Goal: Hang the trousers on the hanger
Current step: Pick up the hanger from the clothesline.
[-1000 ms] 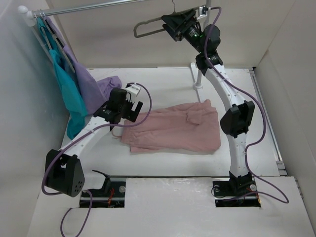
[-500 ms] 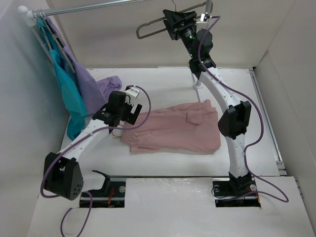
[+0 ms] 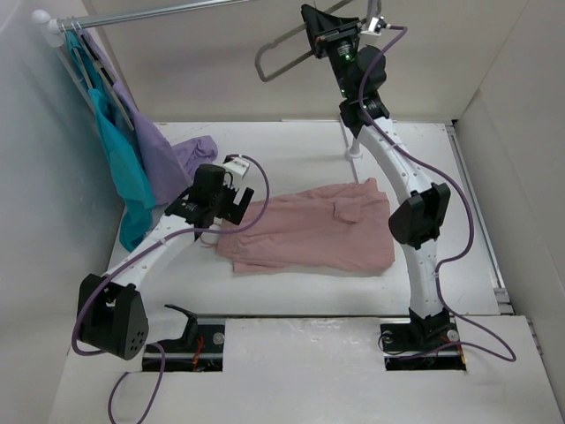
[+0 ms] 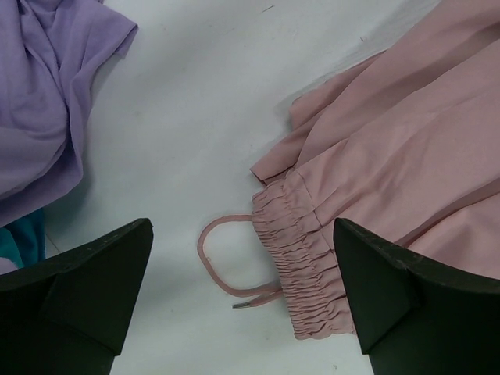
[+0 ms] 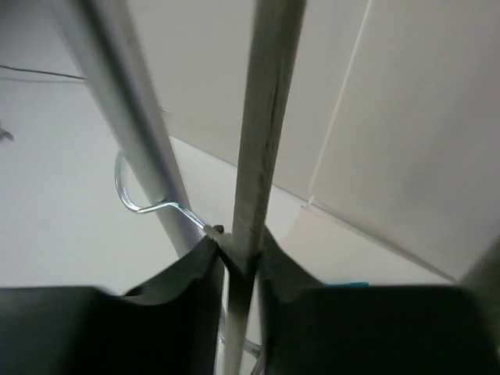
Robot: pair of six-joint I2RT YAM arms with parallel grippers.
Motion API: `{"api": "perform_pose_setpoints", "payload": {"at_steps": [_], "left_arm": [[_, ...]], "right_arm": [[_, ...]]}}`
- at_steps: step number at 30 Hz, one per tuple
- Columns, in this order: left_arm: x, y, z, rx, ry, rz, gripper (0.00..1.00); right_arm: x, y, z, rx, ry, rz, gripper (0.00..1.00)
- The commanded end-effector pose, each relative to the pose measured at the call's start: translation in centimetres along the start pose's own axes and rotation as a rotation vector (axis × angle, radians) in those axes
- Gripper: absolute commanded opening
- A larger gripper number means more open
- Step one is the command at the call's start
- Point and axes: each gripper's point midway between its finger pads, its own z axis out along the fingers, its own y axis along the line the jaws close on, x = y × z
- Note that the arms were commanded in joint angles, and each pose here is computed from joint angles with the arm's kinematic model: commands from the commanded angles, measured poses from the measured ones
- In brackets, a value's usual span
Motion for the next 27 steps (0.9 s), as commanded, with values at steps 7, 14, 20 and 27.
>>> {"api": "perform_pose_setpoints", "payload": {"at_steps": [7, 14, 20, 27], "left_arm": [[-0.7, 0.6, -0.4, -0.024, -0.042, 0.002, 1.0], [-1.0, 0.5, -0.3, -0.014, -0.046, 0.002, 1.0], [-1.6, -0.6, -0.5, 0.019, -0.043, 0.023, 1.0], [-3.3, -1.7, -1.4, 0.092, -0.05, 0.03, 1.0]], "right_arm": [[1.5, 2.8, -0.6, -0.086, 0.096, 0.053, 0.05], [3.8, 3.0, -2.2, -0.12, 0.296, -0.003, 0.0], [5.0, 3.2, -4.0, -0.172, 0.43, -0.034, 0.0], [6.6, 4.9, -5.6, -0.289, 0.545, -0.076, 0.0]]}}
